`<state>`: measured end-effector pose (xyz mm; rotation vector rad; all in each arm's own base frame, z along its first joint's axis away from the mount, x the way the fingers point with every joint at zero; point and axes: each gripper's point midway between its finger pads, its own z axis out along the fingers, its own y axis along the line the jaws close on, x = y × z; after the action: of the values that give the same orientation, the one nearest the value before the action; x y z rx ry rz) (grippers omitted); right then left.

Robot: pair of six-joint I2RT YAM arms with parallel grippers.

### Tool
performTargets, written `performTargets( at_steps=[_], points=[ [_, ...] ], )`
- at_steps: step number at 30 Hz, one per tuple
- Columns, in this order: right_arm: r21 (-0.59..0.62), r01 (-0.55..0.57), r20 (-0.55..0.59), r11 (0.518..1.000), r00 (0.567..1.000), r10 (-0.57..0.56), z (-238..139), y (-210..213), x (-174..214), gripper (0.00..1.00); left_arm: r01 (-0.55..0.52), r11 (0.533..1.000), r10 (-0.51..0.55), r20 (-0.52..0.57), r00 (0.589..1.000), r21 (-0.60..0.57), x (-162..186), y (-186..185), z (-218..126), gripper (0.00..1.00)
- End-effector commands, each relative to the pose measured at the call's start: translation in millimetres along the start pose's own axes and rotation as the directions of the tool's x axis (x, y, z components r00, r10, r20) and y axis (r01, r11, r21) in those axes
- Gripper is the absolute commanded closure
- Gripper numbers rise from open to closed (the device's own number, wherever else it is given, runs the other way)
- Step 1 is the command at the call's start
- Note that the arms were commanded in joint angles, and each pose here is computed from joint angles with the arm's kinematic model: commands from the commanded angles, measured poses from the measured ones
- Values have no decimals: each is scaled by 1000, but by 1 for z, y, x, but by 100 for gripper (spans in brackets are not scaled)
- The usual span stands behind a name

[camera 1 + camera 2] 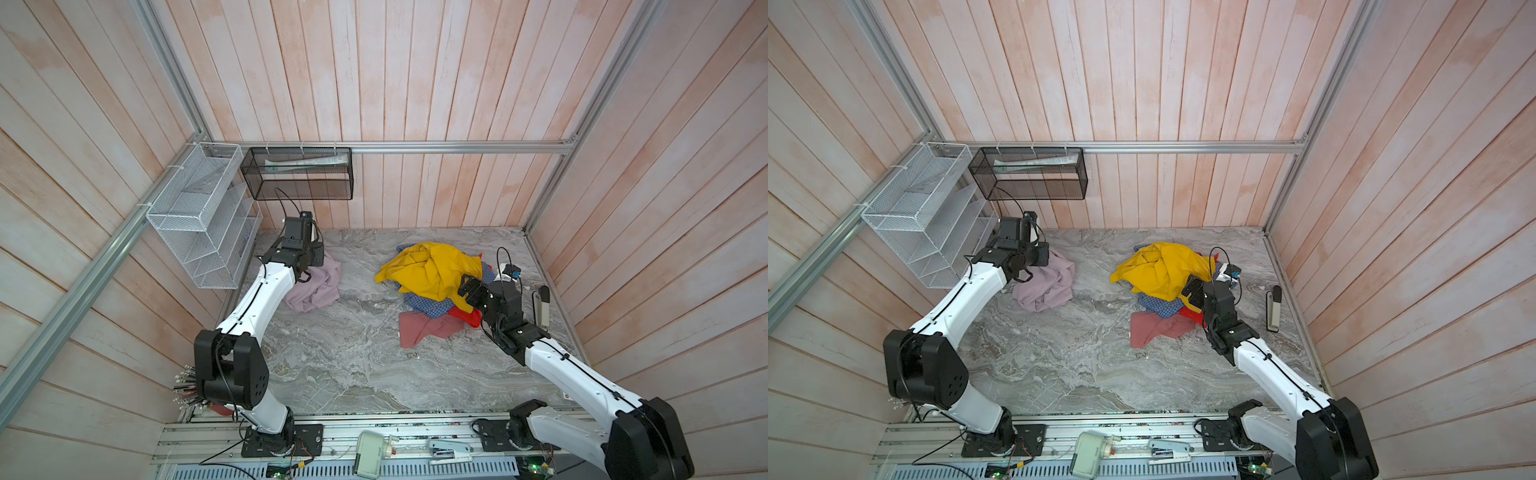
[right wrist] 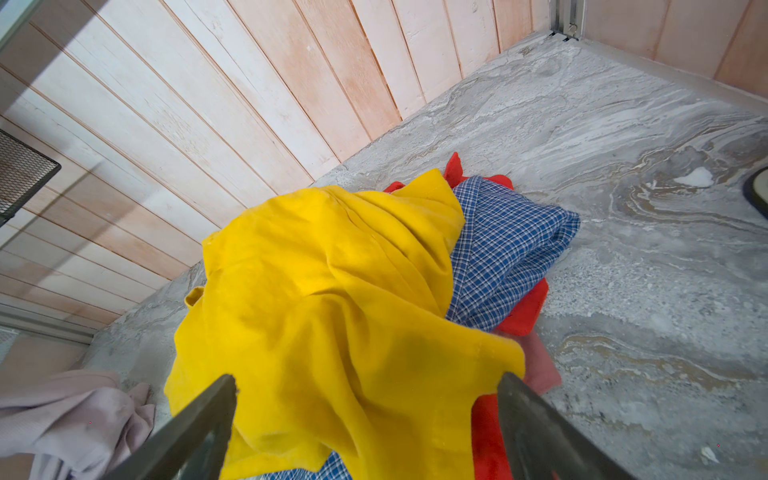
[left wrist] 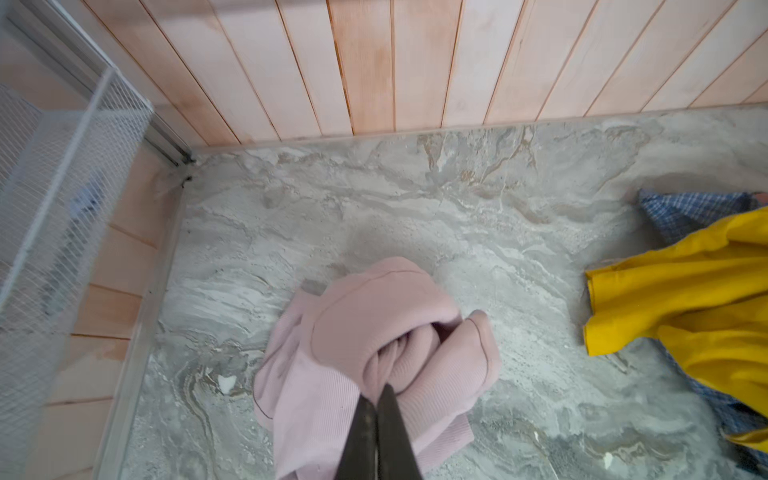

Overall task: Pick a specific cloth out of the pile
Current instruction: 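Lower the pink garment with the left gripper onto the table beside the pile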

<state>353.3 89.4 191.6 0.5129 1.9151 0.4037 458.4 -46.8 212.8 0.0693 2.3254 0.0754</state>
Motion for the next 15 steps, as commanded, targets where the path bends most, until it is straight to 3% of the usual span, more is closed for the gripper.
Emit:
performTargets(
  at_steps=[1, 5, 10, 15],
  points=[
    [15, 10, 8, 1000, 1000, -10, -3, 0, -4, 2, 34, 999, -31, -55, 998, 41, 24, -7, 5, 100],
    [9, 16, -6, 1000, 1000, -16, 1, 4, -2, 2, 109, 993, -100, -148, 984, 52, 58, -9, 17, 100],
    [2, 22, -18, 1000, 1000, -22, 5, 9, -1, 2, 278, 960, -268, -247, 931, 8, 97, 22, 25, 100],
    [3, 25, -35, 1000, 999, -25, 7, 8, 4, 2, 275, 959, -282, -335, 899, -70, 137, 33, 28, 100]
  ],
)
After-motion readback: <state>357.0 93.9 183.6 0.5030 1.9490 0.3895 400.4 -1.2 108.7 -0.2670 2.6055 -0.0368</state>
